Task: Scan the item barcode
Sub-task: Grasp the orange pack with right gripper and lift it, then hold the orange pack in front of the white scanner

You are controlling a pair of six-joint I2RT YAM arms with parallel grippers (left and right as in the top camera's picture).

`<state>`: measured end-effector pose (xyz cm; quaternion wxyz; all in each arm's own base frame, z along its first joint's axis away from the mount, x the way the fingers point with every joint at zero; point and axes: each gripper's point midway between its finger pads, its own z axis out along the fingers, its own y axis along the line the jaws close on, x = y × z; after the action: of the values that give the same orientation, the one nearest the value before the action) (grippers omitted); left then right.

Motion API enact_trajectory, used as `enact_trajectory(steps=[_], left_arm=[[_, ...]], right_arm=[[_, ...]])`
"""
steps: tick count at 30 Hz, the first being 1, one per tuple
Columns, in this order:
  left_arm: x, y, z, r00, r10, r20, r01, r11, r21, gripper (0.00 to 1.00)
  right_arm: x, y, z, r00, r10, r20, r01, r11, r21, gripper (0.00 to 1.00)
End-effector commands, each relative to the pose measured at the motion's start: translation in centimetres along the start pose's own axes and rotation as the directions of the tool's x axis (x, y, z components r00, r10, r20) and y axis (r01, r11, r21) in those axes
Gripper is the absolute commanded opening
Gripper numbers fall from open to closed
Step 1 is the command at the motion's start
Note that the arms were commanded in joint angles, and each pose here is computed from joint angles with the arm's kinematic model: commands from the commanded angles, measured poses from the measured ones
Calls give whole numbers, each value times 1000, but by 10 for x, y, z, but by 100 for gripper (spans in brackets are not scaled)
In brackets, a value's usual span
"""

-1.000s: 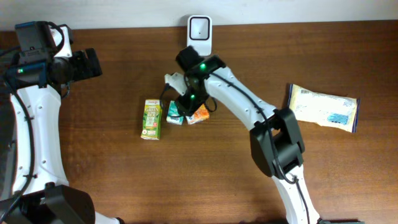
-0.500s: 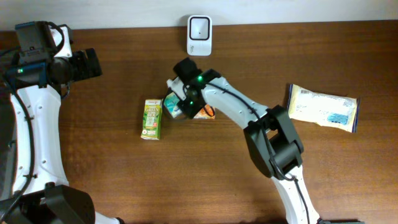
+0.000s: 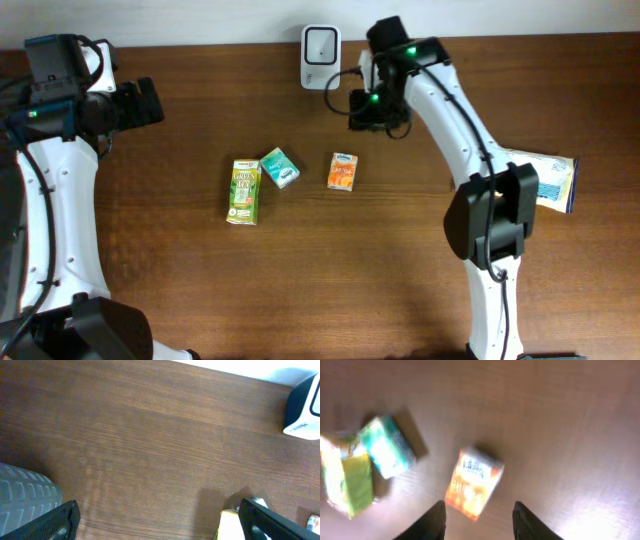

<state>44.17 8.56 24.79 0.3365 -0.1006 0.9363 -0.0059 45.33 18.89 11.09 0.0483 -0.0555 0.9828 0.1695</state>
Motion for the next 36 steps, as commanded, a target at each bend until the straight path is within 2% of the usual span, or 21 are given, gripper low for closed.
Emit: enact_trajectory(steps=[1,4,8,13,15,17,20,22,24,30,31,36], left_arm=[[-6,3,-4,1000,-10,18,10,1000,-7,99],[-6,3,-4,1000,-10,18,10,1000,-7,99],[-6,3,-4,1000,-10,18,10,1000,-7,99],[-6,3,-4,1000,-10,18,10,1000,-7,99],[-6,3,-4,1000,-10,18,10,1000,-7,99],[-6,3,-4,1000,-10,18,10,1000,-7,99],[-6,3,-4,1000,-9,18,9,1000,-6,99],[-6,3,-4,1000,-9,18,9,1000,-6,99],[-6,3,-4,1000,-9,18,9,1000,-6,99],[-6,5,-4,1000,-13,18,13,1000,-9,99],[-6,5,-4,1000,-13,18,13,1000,-9,99],[-6,5,-4,1000,-13,18,13,1000,-9,99]], right_arm=[[37,7,30,985,93,-146,-101,994,-44,42],[56,-6,66,964,183,-193,-189,982,-15,38],[64,-6,87,962,179,-204,-195,979,-60,36],[62,-14,111,974,162,-157,-175,981,-78,16],[58,-20,110,976,164,-141,-174,983,-63,4],[57,-25,105,973,180,-146,-190,980,-60,4],[47,-4,67,988,60,-140,-92,967,-237,4],[36,24,16,997,-46,-63,11,883,-470,4],[25,34,-43,996,-75,57,93,726,-681,4],[8,25,-129,983,36,181,152,397,-905,4],[6,26,-137,983,45,178,149,370,-917,4],[4,43,-185,959,5,283,261,372,-891,4]])
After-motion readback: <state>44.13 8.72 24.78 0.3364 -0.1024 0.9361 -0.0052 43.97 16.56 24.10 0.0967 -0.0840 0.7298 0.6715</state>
